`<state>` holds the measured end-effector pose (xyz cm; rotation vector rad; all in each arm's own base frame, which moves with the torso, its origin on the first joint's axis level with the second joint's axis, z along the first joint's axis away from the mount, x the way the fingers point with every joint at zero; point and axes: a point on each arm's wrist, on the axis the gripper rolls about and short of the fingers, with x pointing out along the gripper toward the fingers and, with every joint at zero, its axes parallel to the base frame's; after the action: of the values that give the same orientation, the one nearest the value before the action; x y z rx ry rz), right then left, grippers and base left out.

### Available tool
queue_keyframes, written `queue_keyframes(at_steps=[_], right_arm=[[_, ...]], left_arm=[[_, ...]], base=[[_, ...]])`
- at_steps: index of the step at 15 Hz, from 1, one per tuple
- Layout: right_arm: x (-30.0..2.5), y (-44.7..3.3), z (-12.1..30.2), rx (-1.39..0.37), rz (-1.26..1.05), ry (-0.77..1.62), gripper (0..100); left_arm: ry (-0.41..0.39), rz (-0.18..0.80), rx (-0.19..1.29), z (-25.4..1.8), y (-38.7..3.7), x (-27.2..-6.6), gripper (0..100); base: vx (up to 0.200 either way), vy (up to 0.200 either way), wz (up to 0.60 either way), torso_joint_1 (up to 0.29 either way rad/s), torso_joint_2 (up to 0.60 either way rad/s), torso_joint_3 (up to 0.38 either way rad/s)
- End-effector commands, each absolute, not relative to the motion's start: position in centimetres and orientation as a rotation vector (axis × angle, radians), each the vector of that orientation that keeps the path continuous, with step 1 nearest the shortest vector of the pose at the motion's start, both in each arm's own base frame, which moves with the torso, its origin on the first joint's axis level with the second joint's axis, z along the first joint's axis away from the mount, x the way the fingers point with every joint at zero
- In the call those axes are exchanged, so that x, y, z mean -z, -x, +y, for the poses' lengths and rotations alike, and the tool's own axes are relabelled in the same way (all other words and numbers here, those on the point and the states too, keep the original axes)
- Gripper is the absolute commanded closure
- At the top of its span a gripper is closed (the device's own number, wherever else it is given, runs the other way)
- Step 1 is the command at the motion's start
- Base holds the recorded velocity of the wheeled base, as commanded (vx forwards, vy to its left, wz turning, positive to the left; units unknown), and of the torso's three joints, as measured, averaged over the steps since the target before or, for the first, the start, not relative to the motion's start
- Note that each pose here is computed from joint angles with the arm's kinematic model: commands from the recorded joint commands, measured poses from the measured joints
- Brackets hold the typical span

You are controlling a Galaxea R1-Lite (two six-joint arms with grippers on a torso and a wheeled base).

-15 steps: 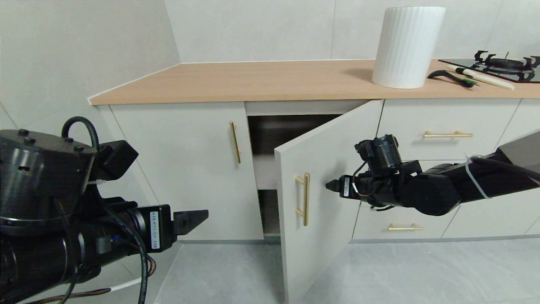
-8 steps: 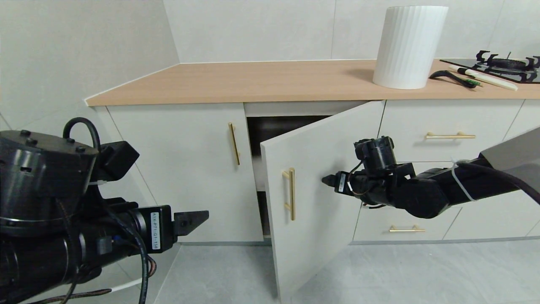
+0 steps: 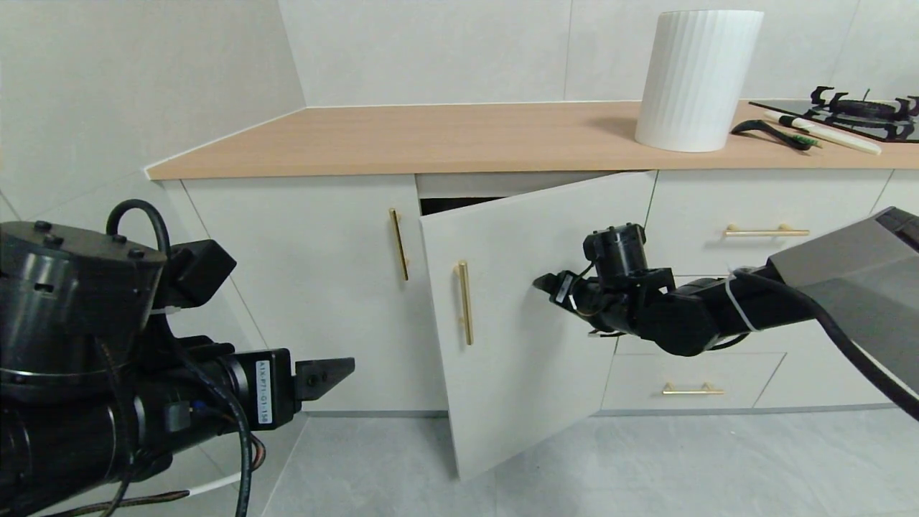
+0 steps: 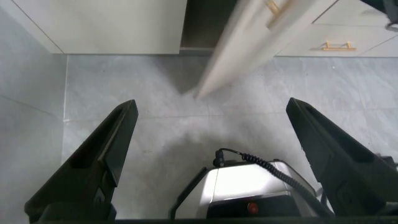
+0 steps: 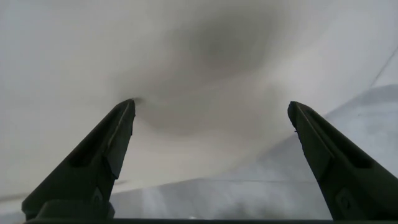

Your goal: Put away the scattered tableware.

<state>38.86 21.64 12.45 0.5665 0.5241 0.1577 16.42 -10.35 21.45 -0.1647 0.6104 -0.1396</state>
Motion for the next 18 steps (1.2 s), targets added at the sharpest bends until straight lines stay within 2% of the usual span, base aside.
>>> queue_keyframes(at_steps=[1, 8, 18], right_arm=[[-12.0, -40.1, 21.9, -0.144, 0.513, -0.611, 0], [-11.1, -44.1, 20.9, -0.020, 0.422, -0.714, 0], [-10.7, -46.6, 20.4, 0.083, 0.313, -0.725, 0]], left_arm=[[0.166, 0.611, 0.138, -10.4, -16.5, -21.4, 0], [0.163, 0.617, 0.137, -10.4, -16.5, -21.3, 0], [0.161, 0.621, 0.136, -10.5, -16.6, -21.2, 0]], base=[[0.000, 0.000, 0.00, 0.000, 0.00, 0.000], [0.000, 0.000, 0.00, 0.000, 0.00, 0.000], [0.000, 0.000, 0.00, 0.000, 0.00, 0.000]])
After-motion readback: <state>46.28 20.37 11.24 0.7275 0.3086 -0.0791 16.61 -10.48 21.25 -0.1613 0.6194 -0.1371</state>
